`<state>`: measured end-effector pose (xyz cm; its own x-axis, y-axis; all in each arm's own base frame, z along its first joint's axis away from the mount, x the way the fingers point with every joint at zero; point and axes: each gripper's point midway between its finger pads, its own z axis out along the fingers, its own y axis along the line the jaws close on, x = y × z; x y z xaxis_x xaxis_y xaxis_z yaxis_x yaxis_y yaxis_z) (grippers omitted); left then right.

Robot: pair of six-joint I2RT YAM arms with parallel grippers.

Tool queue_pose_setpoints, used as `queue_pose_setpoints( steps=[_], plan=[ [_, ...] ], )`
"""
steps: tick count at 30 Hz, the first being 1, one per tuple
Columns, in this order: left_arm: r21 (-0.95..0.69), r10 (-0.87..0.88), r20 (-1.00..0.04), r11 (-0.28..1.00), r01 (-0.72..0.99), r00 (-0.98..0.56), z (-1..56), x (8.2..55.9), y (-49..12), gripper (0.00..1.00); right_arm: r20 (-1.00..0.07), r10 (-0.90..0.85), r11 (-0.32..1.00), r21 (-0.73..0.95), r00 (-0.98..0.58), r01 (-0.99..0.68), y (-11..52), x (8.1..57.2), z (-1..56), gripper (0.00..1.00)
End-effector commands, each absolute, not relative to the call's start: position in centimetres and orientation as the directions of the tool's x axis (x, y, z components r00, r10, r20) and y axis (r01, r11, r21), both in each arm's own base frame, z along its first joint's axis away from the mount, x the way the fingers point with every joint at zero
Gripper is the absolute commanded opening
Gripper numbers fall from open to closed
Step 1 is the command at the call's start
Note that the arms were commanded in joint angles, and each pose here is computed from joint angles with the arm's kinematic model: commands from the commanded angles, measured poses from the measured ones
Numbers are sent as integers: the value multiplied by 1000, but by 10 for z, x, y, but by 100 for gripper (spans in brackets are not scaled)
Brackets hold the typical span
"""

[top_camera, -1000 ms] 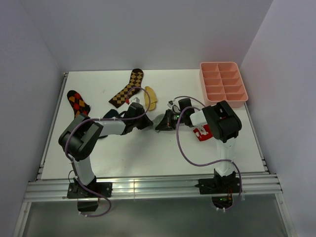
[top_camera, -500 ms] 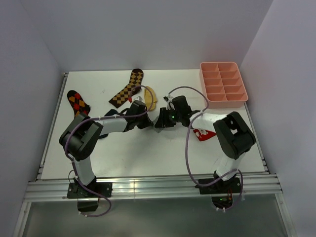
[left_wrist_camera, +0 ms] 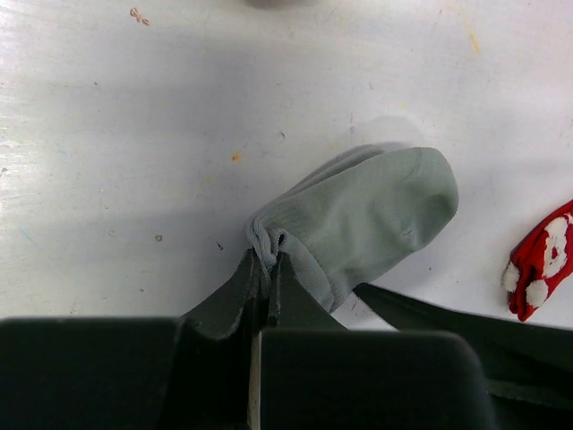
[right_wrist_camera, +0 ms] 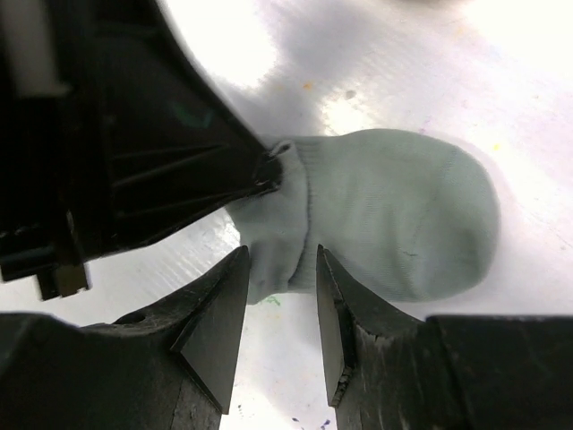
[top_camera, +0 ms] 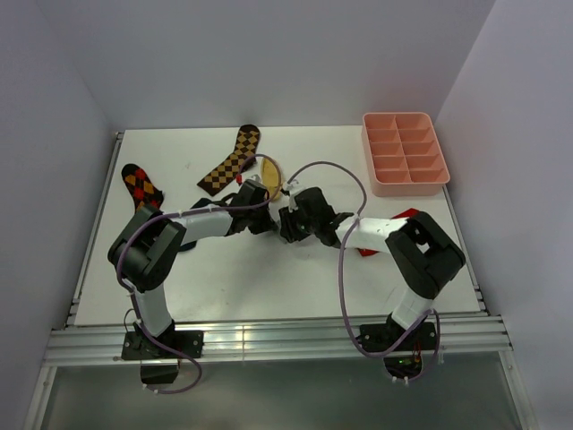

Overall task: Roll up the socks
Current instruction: Roll the sock at the center of the board.

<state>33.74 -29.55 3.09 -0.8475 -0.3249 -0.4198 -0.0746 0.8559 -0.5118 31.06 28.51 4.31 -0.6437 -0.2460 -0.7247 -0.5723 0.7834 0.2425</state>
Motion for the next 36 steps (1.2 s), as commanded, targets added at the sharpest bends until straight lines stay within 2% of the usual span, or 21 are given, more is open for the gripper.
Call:
queue_pose_setpoints(
  steps=[1,9,20,23,26,27,29,30,33,34,36],
  plan=[
    [-494,-294,-426,868,-52,-856,33,338,-299,0,-802,-288,775,126,-524,-620,293,319,54,44],
    [-494,-300,-418,867,-63,-857,31,337,-299,0,-839,-307,736,89,-449,-671,305,305,58,45],
    [-506,-310,-413,860,-67,-856,34,338,-301,0,-802,-393,780,-31,-451,-625,307,311,34,45],
    [-506,-310,-411,860,-68,-857,34,337,-301,0,-785,-408,787,-43,-467,-615,306,309,25,40],
    [-511,-314,-412,857,-68,-855,36,337,-301,0,-771,-409,797,-41,-488,-603,303,307,22,23],
    [-516,-317,-417,854,-65,-852,39,337,-301,0,-768,-405,805,-42,-496,-592,301,308,21,13],
    [-531,-330,-420,845,-66,-845,41,337,-301,5,-755,-408,806,-34,-513,-591,300,306,20,3],
    [-537,-341,-427,841,-69,-837,43,338,-299,13,-750,-398,803,-6,-528,-596,304,304,20,0],
    [-562,-362,-437,825,-65,-824,54,337,-299,27,-726,-371,797,72,-579,-600,305,298,19,0],
    [-555,-382,-450,828,-82,-807,53,339,-293,36,-717,-351,785,125,-602,-607,307,298,21,0],
    [-564,-406,-453,820,-98,-793,60,339,-287,45,-687,-305,790,204,-660,-578,300,300,19,0]
  ],
)
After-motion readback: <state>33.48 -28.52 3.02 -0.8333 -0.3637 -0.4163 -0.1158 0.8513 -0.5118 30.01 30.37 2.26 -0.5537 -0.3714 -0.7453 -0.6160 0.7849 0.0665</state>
